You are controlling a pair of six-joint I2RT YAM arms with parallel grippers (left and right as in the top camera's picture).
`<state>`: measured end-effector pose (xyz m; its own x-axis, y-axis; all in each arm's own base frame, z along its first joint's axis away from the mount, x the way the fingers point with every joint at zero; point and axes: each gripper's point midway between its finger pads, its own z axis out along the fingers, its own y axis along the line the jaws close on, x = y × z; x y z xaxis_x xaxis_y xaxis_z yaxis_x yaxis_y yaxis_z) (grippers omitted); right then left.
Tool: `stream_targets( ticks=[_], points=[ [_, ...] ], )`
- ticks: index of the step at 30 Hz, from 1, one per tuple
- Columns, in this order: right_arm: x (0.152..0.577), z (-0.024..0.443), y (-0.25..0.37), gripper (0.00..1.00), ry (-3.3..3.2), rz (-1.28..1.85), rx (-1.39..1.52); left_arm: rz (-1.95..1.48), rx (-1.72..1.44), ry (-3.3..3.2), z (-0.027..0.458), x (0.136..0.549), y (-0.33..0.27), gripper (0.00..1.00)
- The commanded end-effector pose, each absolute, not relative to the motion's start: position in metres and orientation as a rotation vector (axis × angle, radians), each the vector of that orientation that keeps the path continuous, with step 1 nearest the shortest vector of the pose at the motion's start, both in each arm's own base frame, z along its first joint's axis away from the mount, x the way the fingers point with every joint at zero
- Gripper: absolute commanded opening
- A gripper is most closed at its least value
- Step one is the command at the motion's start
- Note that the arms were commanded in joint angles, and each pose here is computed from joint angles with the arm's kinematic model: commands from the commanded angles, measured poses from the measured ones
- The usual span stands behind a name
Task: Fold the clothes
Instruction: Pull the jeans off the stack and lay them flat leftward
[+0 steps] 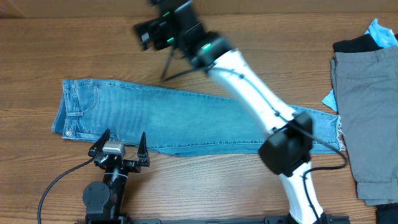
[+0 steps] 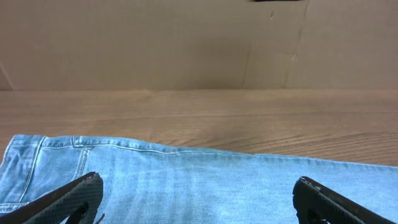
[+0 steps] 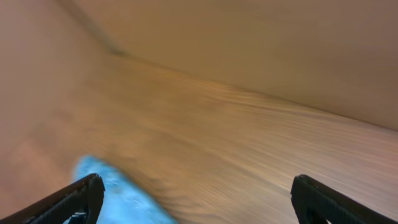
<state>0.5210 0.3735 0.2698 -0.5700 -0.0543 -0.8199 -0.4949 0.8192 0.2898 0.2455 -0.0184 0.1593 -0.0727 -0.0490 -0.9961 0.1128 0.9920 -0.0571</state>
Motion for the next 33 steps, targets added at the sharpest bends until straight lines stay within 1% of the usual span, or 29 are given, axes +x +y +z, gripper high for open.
stream_targets(
  ticks=[1, 5, 9, 12, 15, 19, 22, 28, 33],
  points=[
    [0.532, 0.363, 0.281, 1.0, 2.008, 0.54, -0.23, -0.119, 0.065, 1.633, 0.159, 0.245, -0.018, 1.0],
    [0.525, 0.348, 0.19, 1.0, 2.181, 0.412, -0.089, -0.119, 0.065, 1.633, 0.159, 0.245, -0.018, 1.0],
    [0.512, 0.311, 0.097, 1.0, 2.38, 0.236, 0.108, -0.119, 0.065, 1.633, 0.159, 0.245, -0.018, 1.0],
    [0.489, 0.279, 0.027, 1.0, 2.537, 0.066, 0.282, -0.119, 0.064, 1.633, 0.159, 0.245, -0.018, 1.0],
    [0.466, 0.258, -0.018, 1.0, 2.647, 0.02, 0.418, -0.119, 0.065, 1.633, 0.159, 0.245, -0.018, 1.0],
    [0.445, 0.242, -0.052, 1.0, 2.725, 0.068, 0.556, -0.11, 0.064, 1.633, 0.159, 0.245, -0.017, 1.0],
    [0.436, 0.233, -0.066, 1.0, 2.758, 0.11, 0.623, -0.098, 0.055, 1.634, 0.159, 0.246, -0.014, 1.0],
    [0.436, 0.229, -0.085, 1.0, 2.744, 0.103, 0.681, -0.099, 0.055, 1.616, 0.164, 0.246, -0.015, 1.0],
    [0.449, 0.233, -0.088, 1.0, 2.687, 0.116, 0.67, -0.152, 0.123, 1.518, 0.187, 0.244, -0.028, 1.0]
  ],
)
